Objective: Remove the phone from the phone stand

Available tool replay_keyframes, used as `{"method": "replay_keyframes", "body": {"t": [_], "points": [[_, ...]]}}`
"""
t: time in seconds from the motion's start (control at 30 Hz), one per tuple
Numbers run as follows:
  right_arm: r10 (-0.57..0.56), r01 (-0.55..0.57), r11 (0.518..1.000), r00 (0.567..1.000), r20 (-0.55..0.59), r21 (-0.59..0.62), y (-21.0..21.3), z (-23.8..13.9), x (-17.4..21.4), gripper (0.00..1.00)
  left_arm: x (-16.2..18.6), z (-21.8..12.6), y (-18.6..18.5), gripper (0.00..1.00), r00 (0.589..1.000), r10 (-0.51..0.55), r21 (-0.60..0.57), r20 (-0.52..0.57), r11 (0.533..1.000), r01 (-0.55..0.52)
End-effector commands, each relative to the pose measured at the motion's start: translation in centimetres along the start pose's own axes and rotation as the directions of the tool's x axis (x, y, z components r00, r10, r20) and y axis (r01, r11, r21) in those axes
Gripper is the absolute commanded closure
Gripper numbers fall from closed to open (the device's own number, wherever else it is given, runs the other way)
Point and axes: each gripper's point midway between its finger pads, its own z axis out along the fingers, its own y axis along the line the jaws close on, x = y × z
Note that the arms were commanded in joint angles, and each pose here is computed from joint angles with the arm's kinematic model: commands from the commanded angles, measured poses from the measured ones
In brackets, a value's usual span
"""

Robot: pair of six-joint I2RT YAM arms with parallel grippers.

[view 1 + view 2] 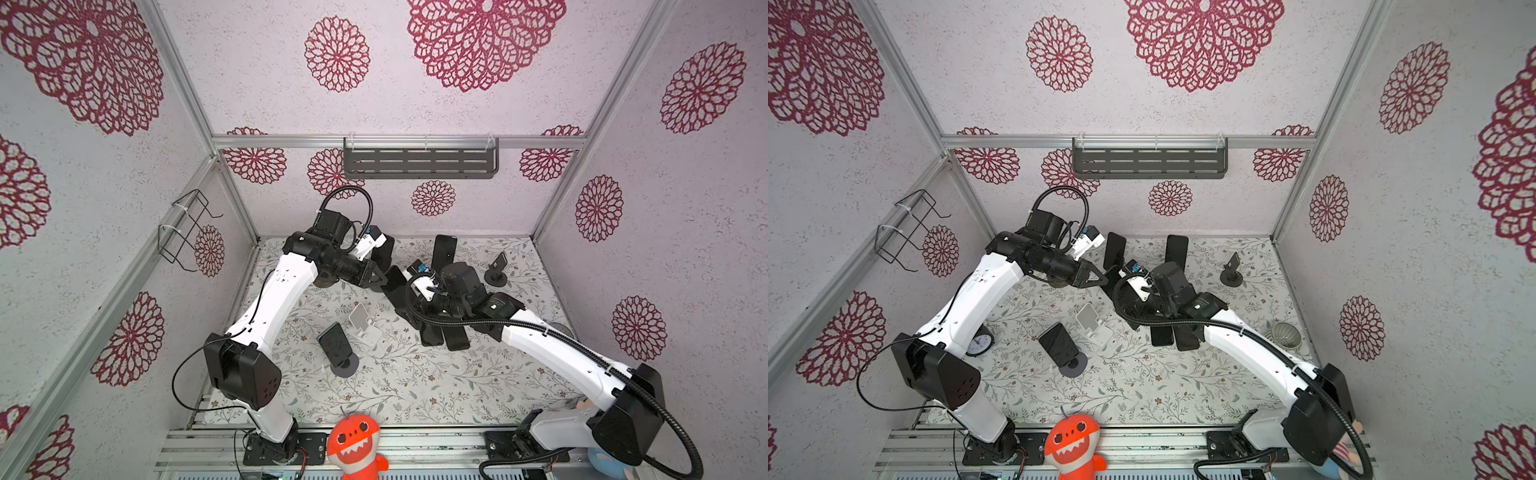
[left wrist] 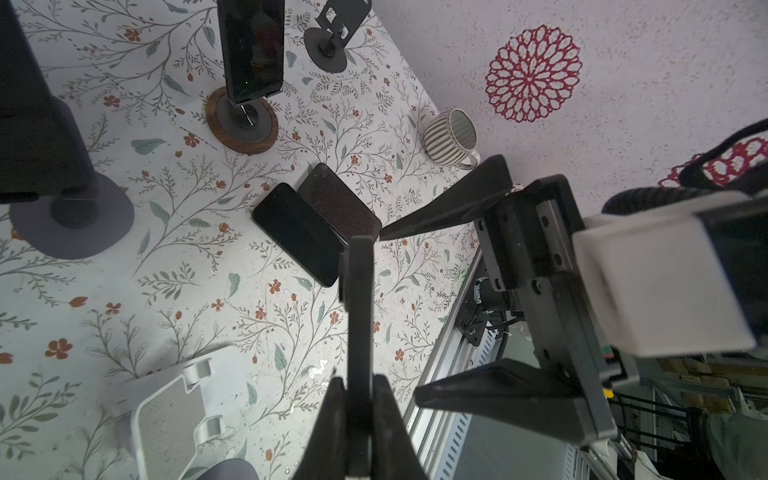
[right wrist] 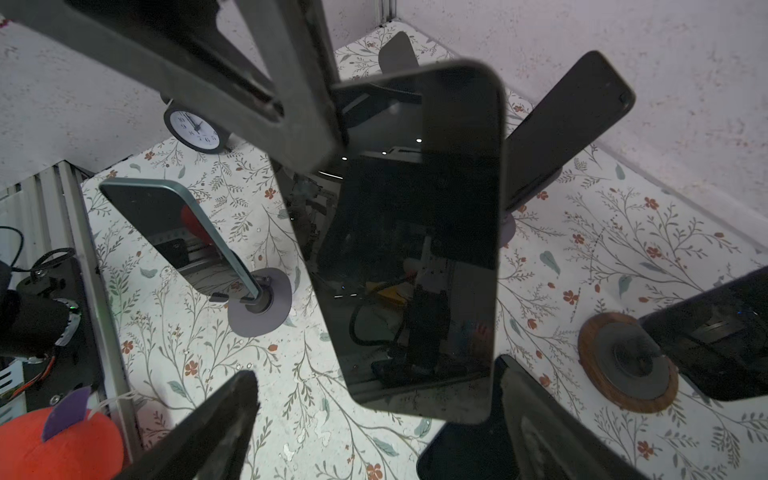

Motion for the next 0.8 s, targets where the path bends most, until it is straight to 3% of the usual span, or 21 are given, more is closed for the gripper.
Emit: {"method": "replay_keyframes", "body": {"t": [0.0, 0.33, 0.63, 0.77], "points": [[-0.045, 0.043, 0.998, 0.998, 0.041, 0.054, -0.8, 0.7, -2.1, 0.07, -1.3, -0.3, -1.4, 1.00, 0.999, 0.039, 0.044, 0.038, 0.998, -0.041], [-0.075, 0.069, 0.988, 0.997, 0.035, 0.137, -1.2, 2.4, -2.6, 0.21, -1.3, -0.2, -1.4, 1.00, 0.998, 0.042, 0.042, 0.041, 0.998, -0.044], [-0.054, 0.037, 0.983, 0.994, 0.095, 0.177, -1.5, 1.5, -3.5, 0.43, -1.1, -0.1, -1.0, 0.97, 0.998, 0.047, 0.029, 0.041, 0.998, -0.049], [-0.040, 0.023, 0.983, 0.995, 0.089, 0.184, -1.7, 1.6, -3.4, 0.47, -1.2, -0.2, -1.0, 0.71, 0.997, 0.058, 0.022, 0.052, 0.998, -0.059]]}}
